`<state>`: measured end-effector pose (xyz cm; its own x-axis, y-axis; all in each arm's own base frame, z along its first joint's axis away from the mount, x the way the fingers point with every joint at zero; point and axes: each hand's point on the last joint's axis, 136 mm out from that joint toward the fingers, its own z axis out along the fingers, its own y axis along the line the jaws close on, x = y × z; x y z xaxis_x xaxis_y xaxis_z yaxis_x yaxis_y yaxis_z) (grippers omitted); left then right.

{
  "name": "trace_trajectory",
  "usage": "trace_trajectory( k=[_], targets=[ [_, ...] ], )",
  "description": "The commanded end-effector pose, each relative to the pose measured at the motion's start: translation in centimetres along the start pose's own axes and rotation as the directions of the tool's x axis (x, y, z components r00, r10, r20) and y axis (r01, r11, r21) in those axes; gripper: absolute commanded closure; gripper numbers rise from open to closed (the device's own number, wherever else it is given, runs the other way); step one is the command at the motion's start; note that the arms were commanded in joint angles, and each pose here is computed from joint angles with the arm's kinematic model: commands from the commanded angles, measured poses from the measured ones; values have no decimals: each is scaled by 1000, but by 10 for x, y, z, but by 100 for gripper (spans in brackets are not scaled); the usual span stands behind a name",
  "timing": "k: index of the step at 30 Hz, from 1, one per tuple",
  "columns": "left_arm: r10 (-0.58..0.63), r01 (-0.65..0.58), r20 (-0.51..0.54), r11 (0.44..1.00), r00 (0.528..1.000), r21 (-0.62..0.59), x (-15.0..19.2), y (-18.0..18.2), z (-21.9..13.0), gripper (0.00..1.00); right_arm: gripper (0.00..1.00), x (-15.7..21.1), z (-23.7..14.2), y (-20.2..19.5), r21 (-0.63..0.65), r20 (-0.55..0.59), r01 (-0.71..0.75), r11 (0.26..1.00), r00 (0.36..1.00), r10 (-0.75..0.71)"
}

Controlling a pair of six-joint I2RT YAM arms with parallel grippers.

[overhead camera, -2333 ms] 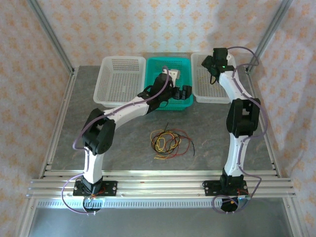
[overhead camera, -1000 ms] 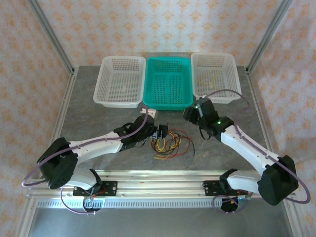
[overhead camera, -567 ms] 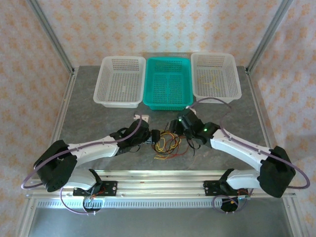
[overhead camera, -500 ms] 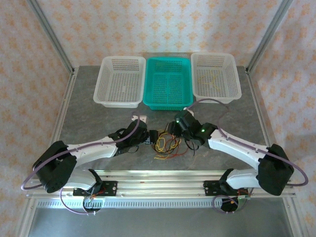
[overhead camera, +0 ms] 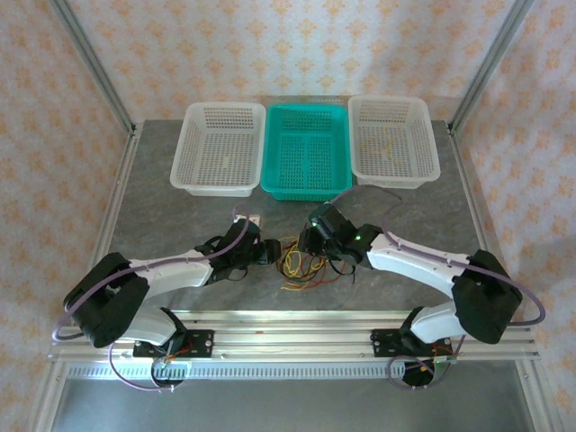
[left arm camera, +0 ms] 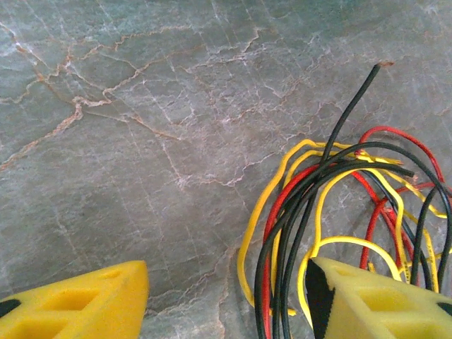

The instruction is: Untangle the cables

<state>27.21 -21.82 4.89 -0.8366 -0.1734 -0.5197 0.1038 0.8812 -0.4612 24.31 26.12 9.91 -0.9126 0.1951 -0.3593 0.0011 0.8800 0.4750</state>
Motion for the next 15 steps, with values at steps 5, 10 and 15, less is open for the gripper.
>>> trace_trajectory(
  k=[5,10,15],
  targets=[
    [18,-18,-4,999,1000,26,-7,-7,13,45,57,5,8,1,-5,-19,-9,1000,1000,9],
    [18,-18,-1,999,1000,31,-10,-9,19,50,58,5,13,-2,12,-20,-21,1000,1000,21],
    [23,-23,-5,999,1000,37,-13,-13,26,54,59,4,17,-2,20,-17,-29,999,999,29]
  ],
)
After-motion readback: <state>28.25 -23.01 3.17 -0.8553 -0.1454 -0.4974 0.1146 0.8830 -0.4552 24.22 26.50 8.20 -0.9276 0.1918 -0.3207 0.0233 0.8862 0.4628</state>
